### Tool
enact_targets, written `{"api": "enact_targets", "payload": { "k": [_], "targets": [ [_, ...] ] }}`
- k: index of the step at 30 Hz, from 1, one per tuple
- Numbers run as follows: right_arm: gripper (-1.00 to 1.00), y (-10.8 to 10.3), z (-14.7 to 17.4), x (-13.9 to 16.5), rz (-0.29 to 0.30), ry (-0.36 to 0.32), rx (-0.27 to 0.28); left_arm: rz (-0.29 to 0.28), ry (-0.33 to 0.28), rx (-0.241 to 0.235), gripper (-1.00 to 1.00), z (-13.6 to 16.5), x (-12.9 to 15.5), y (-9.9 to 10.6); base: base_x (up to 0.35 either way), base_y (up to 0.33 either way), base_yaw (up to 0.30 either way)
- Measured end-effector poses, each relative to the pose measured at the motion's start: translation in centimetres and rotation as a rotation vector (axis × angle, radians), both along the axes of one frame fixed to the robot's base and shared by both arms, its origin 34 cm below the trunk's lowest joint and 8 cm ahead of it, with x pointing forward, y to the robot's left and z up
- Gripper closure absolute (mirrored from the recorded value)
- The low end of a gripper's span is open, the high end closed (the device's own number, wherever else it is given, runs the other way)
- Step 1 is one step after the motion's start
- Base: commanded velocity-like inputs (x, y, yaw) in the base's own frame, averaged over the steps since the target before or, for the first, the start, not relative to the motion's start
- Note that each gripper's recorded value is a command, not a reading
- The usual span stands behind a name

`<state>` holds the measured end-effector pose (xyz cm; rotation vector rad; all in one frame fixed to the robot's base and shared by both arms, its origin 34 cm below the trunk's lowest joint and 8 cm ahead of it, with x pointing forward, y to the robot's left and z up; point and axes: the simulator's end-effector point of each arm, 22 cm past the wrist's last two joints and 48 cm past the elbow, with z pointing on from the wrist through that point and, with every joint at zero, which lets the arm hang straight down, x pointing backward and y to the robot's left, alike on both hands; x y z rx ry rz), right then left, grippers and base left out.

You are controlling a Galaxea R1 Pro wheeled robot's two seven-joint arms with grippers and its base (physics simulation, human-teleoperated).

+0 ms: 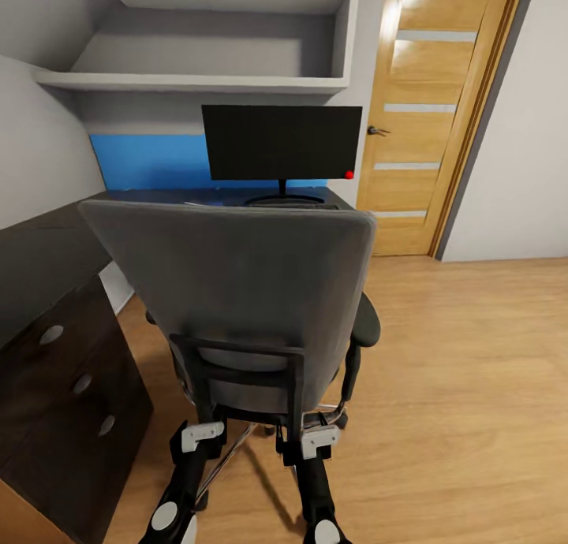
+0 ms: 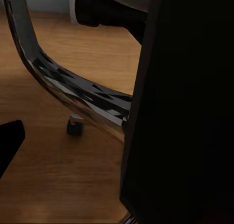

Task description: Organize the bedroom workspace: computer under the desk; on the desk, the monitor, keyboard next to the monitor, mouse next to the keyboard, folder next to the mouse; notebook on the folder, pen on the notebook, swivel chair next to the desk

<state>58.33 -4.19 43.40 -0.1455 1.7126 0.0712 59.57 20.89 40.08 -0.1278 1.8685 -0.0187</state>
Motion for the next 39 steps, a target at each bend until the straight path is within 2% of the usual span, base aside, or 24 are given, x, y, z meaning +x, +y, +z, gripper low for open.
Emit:
{"api": "enact_targets", "payload": {
  "k": [24, 39],
  "targets": [
    [-1.0, -0.17, 0.02, 0.04, -0.008, 0.0, 0.005, -0.01, 0.022, 0.0, -1.0, 0.0, 0.17, -0.29, 0.321, 0.074, 0.0],
    [-1.0, 0.01, 0.06, 0.01, 0.0, -0.002, 0.0, -0.005, 0.02, 0.001, -1.0, 0.01, 0.15, -0.1, 0.327, 0.007, 0.0]
  ]
}}
